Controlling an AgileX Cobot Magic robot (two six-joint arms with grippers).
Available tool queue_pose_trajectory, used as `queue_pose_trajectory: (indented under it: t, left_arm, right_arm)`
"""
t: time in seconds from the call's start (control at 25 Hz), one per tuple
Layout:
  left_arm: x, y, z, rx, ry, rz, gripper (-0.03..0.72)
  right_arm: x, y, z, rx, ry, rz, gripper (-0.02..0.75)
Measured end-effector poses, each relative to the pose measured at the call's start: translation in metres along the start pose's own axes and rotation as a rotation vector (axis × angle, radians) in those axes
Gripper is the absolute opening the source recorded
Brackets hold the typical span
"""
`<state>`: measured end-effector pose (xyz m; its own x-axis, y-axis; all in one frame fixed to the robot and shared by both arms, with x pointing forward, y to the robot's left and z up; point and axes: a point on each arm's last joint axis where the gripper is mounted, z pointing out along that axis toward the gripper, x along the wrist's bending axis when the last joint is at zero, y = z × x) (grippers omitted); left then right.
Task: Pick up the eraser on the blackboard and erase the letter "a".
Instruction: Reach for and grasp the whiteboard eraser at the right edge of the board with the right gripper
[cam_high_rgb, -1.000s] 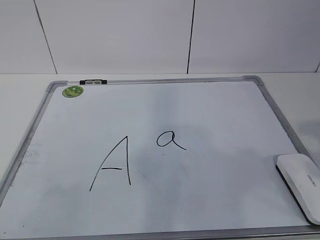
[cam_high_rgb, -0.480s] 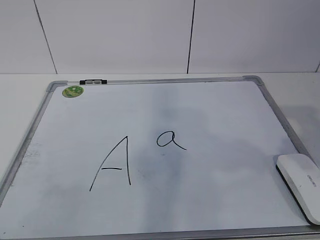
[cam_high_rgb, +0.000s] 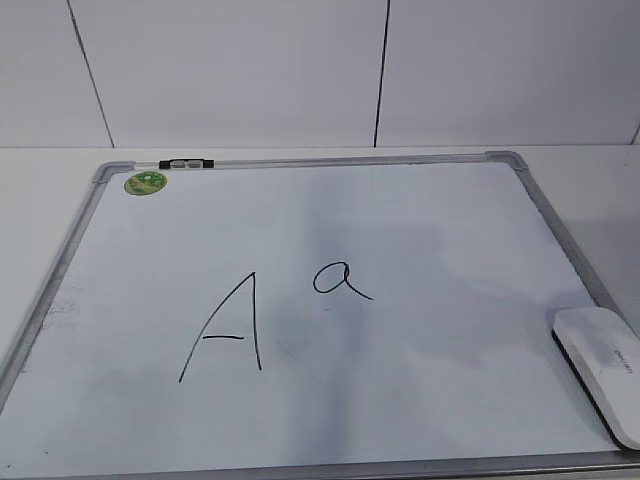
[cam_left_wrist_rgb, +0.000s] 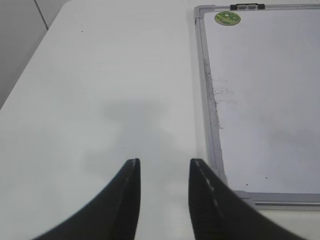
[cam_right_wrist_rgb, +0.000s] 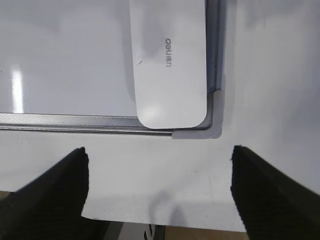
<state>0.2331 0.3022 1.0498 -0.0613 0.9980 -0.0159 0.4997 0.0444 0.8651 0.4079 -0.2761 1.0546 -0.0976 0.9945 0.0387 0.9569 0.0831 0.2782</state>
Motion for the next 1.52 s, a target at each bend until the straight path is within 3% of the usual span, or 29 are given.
queue_pose_trajectory:
  t: [0.28,1.52]
  left_arm:
    - [0.0,0.0,0.0,0.0,0.0,0.0,0.245]
    - [0.0,0.0,0.0,0.0,0.0,0.0,0.245]
  right_arm:
    - [-0.002,0.012,0.023,0.082,-0.025,-0.007,0.675]
    - [-0.005,0.063,0.102,0.208,-0.041,-0.021,0.675]
